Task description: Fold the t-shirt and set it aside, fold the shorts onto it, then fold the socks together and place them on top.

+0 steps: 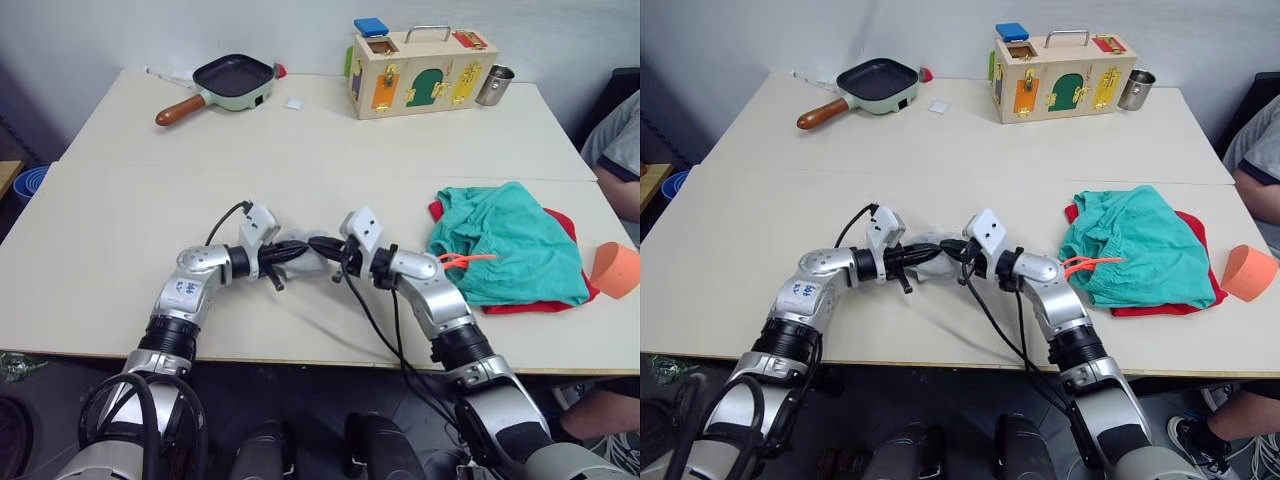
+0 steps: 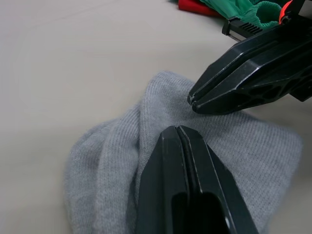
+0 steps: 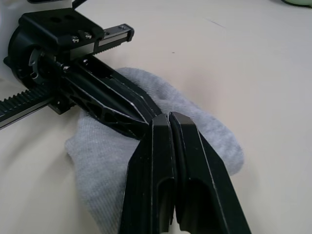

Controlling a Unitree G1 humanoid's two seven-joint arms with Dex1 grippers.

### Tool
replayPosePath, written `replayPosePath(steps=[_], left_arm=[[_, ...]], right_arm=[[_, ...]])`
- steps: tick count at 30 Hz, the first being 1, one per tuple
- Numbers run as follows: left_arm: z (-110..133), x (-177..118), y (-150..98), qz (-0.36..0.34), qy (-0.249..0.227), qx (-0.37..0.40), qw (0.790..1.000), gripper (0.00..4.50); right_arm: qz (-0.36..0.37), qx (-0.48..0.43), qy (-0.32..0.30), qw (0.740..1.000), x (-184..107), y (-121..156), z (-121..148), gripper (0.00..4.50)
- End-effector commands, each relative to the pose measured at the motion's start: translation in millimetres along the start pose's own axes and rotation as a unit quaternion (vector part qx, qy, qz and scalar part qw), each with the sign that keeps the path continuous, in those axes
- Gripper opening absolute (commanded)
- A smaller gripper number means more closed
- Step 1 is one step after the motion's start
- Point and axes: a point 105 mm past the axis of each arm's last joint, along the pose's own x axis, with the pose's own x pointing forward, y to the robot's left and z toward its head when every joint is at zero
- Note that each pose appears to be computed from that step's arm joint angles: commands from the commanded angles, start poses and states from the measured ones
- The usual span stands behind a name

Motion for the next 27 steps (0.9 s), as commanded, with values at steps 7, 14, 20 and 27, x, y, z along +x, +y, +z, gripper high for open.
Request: replayPosePath(steps=[7,14,20,27], left_arm=[[-25.2,-9.6,7.4,0.036,0.021,-0.045,0.998,0.0],[-19.8,-10.8,1.6,0.022,0.001,-0.036,0.999,0.0],[-10.0,-11.7,-0.6,0.013,-0.026,-0.008,1.0,0.0],[-7.3,-15.4,2.9,0.013,-0.032,0.013,0.999,0.0]], right_arm=[[-0.04,-0.024,0.055,0.997,-16.8,-16.4,-27.4,0.05],[-0.011,0.028,0.0,1.0,-35.8,-23.2,-2.4,0.05],[0.047,0.275,0.057,0.959,-42.2,-17.9,2.6,0.43],[0.048,0.365,0.127,0.921,-27.1,-14.0,3.8,2.65]])
